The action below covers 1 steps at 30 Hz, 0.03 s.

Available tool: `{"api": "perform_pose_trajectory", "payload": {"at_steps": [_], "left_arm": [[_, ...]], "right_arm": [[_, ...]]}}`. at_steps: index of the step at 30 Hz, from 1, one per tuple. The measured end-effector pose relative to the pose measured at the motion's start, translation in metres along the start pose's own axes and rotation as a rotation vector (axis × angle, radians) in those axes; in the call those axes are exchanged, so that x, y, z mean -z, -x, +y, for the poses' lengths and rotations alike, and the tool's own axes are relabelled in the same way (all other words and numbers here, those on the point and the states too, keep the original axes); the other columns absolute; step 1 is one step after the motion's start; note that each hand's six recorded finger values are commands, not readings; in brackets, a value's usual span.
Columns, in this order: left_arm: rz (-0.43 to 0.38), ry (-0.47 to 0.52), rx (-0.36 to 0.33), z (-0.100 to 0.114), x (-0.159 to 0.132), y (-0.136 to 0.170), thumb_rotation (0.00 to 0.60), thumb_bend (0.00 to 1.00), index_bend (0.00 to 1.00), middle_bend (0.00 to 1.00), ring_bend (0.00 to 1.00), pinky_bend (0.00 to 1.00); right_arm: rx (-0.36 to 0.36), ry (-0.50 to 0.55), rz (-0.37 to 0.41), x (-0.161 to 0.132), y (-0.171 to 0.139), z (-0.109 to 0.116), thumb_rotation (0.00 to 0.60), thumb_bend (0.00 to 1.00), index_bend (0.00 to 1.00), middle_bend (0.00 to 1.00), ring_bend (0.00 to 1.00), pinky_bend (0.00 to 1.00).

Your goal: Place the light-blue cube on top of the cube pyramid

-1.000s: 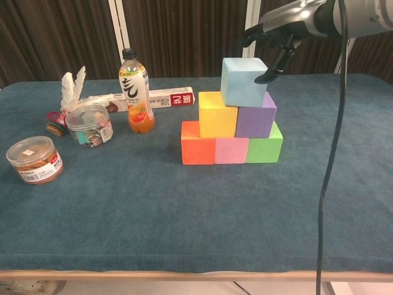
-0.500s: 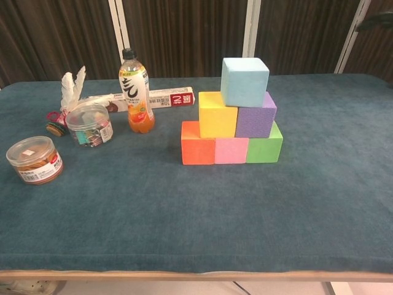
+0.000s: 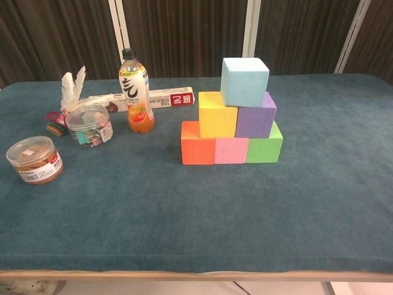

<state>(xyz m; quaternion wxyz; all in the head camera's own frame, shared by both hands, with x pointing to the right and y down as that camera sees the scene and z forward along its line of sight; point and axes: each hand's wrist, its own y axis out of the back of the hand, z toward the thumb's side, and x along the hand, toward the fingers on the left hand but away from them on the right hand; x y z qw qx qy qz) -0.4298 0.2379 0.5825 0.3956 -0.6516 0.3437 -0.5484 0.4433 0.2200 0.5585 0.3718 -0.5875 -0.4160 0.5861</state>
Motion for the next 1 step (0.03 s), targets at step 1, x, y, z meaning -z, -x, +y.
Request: {"api": "perform_pose_trajectory", "payload": {"at_steps": [1], "left_arm": [[-0.003,0.001,0.002,-0.0005,-0.0008,-0.0003,0.6,0.05,0.0,0.0,0.0,0.1]], "right_arm": [[0.007,0.006,0.008,-0.0014,-0.0014,0.0001,0.6,0.27,0.0,0.0,0.0,0.0]]}}
